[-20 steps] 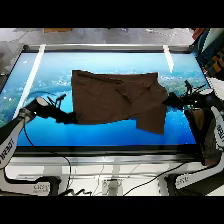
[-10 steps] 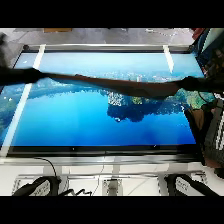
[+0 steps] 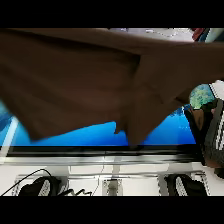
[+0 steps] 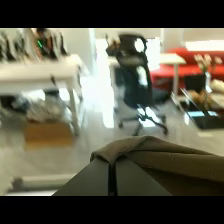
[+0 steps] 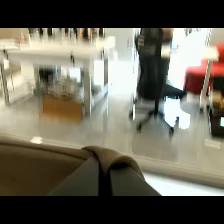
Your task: Fold the clothes and pants, and hang the long-sleeved shirts on hangers.
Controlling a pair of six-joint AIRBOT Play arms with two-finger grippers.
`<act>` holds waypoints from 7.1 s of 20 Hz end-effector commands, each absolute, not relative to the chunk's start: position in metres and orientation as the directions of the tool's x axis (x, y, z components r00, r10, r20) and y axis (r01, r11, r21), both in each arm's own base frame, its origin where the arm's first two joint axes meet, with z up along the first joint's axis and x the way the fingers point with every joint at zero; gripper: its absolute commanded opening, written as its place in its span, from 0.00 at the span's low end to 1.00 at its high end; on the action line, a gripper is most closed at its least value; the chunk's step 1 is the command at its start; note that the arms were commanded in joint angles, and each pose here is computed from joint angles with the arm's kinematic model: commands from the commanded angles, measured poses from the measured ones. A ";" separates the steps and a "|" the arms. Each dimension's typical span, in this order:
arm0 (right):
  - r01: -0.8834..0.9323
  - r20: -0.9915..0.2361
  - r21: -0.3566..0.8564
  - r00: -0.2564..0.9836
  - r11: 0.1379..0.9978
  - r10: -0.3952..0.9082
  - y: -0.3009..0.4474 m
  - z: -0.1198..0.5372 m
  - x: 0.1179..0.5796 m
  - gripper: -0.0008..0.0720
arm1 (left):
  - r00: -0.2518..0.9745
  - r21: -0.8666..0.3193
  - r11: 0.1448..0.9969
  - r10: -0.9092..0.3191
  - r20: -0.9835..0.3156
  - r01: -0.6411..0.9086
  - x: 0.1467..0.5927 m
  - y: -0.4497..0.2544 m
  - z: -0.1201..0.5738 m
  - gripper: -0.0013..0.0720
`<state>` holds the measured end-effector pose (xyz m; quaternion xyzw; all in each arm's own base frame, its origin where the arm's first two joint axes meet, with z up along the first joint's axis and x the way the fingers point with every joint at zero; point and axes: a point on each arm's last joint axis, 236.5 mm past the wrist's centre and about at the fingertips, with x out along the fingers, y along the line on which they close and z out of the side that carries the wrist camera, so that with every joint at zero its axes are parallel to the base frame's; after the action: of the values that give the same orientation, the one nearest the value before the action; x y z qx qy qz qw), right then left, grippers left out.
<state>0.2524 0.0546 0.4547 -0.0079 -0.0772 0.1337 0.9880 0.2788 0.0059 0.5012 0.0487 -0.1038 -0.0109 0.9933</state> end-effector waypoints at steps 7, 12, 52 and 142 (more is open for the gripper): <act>-0.280 0.032 0.197 0.960 0.939 0.280 0.030 0.408 0.347 0.03 | 0.993 -0.047 0.992 -0.115 -0.022 0.113 0.379 0.012 0.425 0.04; -0.232 -0.388 0.437 0.823 0.869 0.415 0.021 0.226 0.458 0.03 | 0.811 -0.230 0.950 -0.301 -0.502 0.211 0.490 -0.015 0.220 0.04; 0.023 -0.962 0.125 0.248 0.992 0.115 -0.049 -0.024 0.419 0.39 | 0.262 -0.412 0.909 -0.414 -0.872 0.066 0.456 -0.022 0.007 0.96; 0.239 -0.584 0.518 0.801 0.821 0.136 -0.043 -0.010 0.582 0.03 | 0.785 -0.610 0.789 -0.328 -0.525 -0.078 0.597 -0.085 -0.016 0.04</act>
<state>0.5628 -0.0381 0.0035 0.3032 0.3184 -0.0204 0.8979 0.5850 -0.0813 0.0005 -0.3150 0.3159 -0.0766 0.8917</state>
